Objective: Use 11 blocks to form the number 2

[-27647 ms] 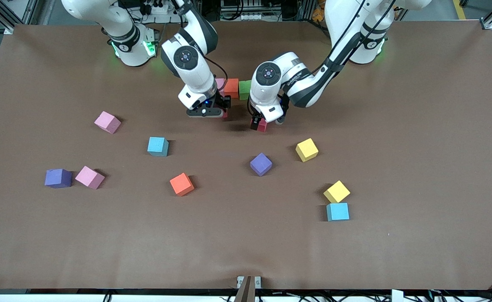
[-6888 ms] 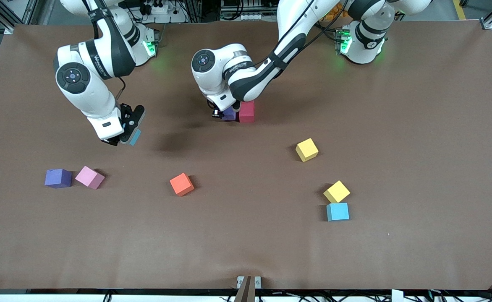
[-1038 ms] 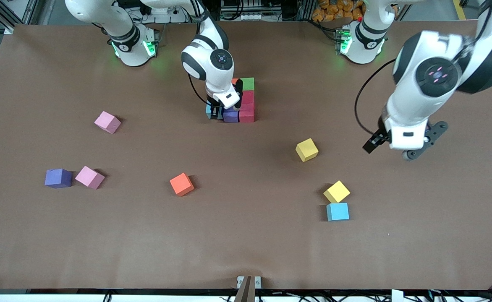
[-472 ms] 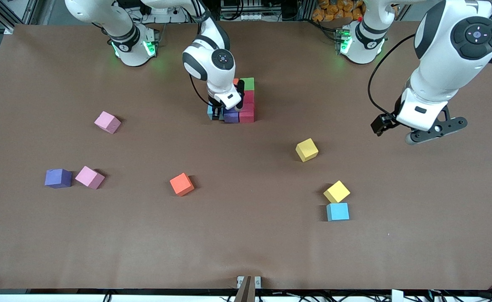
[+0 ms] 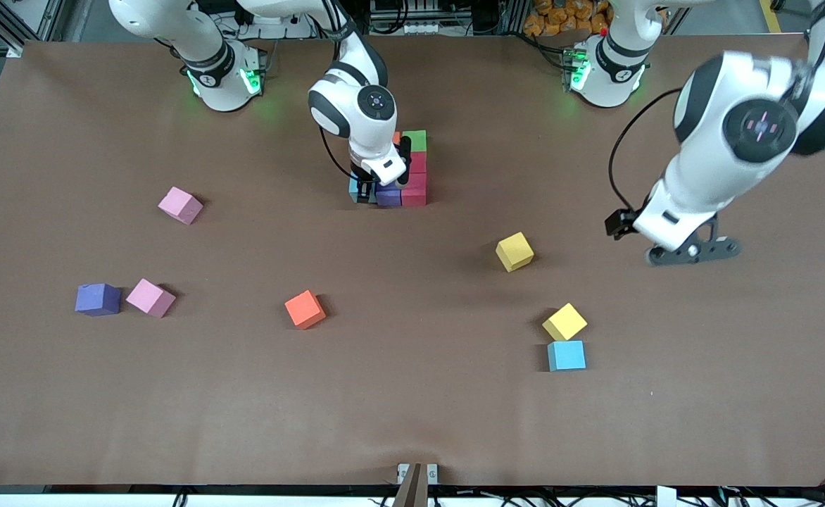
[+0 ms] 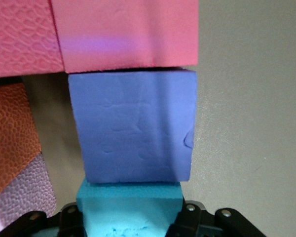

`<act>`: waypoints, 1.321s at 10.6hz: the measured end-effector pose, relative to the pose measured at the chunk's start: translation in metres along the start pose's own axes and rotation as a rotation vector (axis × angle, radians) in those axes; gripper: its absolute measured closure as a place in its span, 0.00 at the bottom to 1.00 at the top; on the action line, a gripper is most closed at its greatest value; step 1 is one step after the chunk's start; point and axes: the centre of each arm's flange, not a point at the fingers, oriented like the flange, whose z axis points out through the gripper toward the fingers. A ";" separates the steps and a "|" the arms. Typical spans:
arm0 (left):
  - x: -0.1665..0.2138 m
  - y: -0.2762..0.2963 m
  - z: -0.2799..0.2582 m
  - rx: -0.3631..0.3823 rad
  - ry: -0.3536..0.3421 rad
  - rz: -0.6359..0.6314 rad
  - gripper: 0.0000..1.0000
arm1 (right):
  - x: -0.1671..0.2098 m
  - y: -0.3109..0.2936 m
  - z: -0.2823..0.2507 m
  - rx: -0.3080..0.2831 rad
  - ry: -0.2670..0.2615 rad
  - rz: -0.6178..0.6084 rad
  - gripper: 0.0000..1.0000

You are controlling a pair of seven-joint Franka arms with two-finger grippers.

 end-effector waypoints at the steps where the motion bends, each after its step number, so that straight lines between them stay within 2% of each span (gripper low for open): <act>1: 0.012 -0.004 0.013 -0.004 -0.015 0.027 0.00 | 0.000 0.000 0.000 0.000 -0.001 0.005 0.43; 3: 0.035 -0.015 0.026 -0.018 -0.026 0.031 0.00 | 0.002 -0.001 0.000 0.000 -0.001 0.013 0.45; 7: 0.064 -0.022 0.065 -0.035 -0.055 0.016 0.00 | 0.004 0.000 0.000 -0.001 -0.003 0.016 0.41; 10: 0.074 -0.057 0.065 -0.047 -0.048 0.021 0.00 | 0.006 0.000 0.000 -0.003 -0.002 0.020 0.39; 13: 0.079 -0.081 0.063 -0.054 -0.041 0.065 0.00 | 0.009 0.002 0.001 -0.008 0.004 0.022 0.01; 14: 0.079 -0.078 0.060 -0.055 -0.035 0.072 0.00 | 0.010 0.002 0.000 -0.009 0.005 0.023 0.00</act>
